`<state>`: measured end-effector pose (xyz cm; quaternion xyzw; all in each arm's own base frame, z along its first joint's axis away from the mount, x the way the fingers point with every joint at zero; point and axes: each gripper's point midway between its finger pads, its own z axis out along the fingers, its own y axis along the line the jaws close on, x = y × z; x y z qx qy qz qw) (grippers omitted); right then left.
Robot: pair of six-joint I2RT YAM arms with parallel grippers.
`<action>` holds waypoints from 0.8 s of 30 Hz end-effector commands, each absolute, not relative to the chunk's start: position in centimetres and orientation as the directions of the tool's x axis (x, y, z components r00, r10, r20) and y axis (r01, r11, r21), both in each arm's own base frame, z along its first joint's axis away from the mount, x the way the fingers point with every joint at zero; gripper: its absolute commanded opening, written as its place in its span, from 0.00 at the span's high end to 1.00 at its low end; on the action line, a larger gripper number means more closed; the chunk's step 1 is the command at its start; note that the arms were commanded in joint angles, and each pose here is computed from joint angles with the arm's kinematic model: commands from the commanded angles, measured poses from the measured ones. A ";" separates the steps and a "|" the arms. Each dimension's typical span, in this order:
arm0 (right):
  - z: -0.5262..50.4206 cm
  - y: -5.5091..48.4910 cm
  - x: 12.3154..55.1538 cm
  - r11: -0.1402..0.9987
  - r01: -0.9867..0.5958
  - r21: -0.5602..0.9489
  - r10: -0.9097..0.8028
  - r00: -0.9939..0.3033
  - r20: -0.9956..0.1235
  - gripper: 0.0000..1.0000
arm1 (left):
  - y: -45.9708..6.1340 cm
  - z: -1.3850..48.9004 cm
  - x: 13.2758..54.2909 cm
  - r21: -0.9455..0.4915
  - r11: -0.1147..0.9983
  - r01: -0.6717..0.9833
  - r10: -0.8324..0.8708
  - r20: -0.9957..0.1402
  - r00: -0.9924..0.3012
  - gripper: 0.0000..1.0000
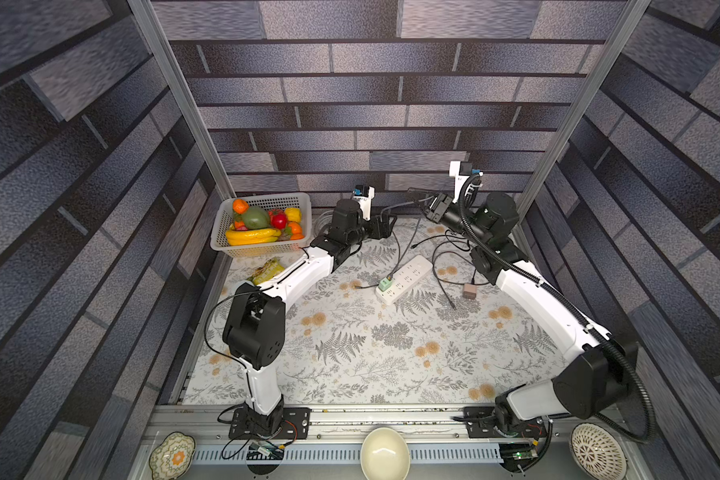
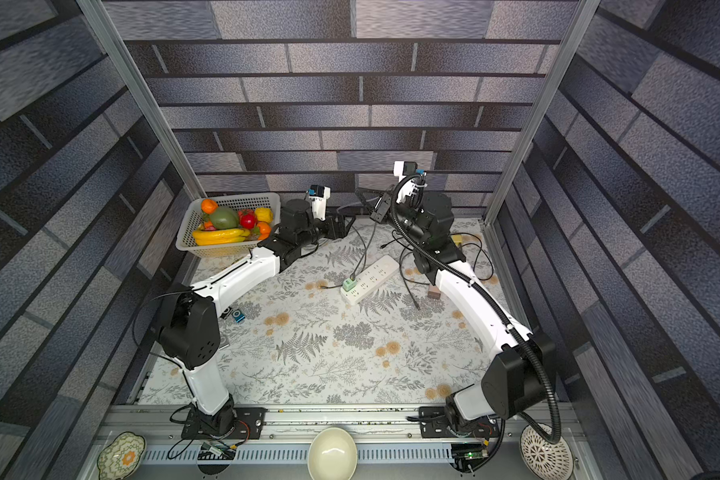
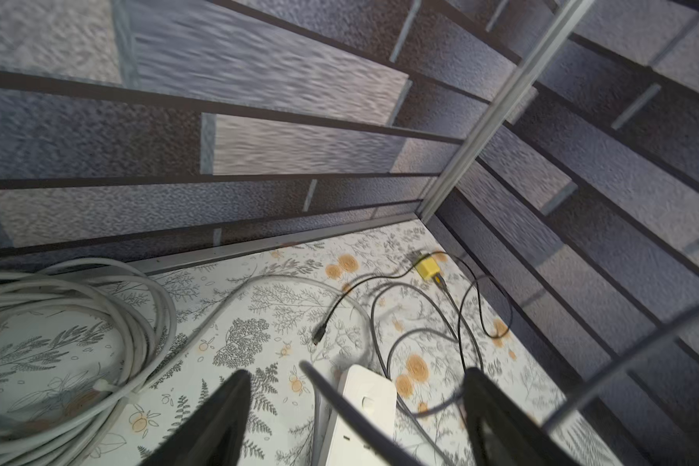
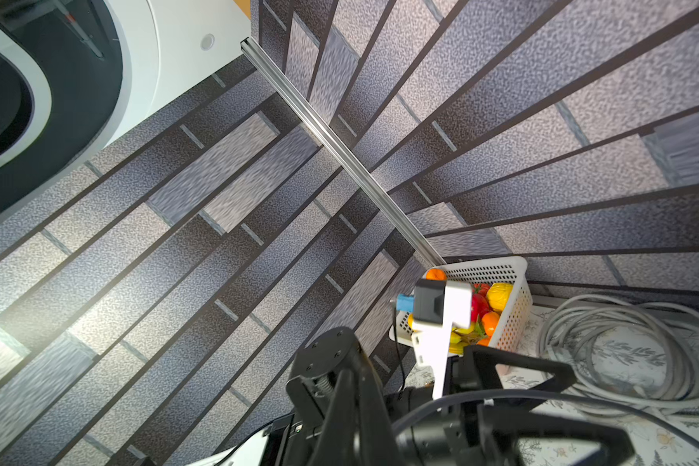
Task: Charge mp3
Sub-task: Pick up the charging cable from the center of the board.
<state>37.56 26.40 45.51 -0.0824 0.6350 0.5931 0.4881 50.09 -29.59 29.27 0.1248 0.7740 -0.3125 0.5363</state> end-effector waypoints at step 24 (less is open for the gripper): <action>39.5 28.3 38.9 -0.047 -0.660 0.750 0.478 -0.674 -0.563 0.87 | -24.2 45.9 39.8 -0.277 0.751 0.600 -0.087 -0.941 -0.326 1.00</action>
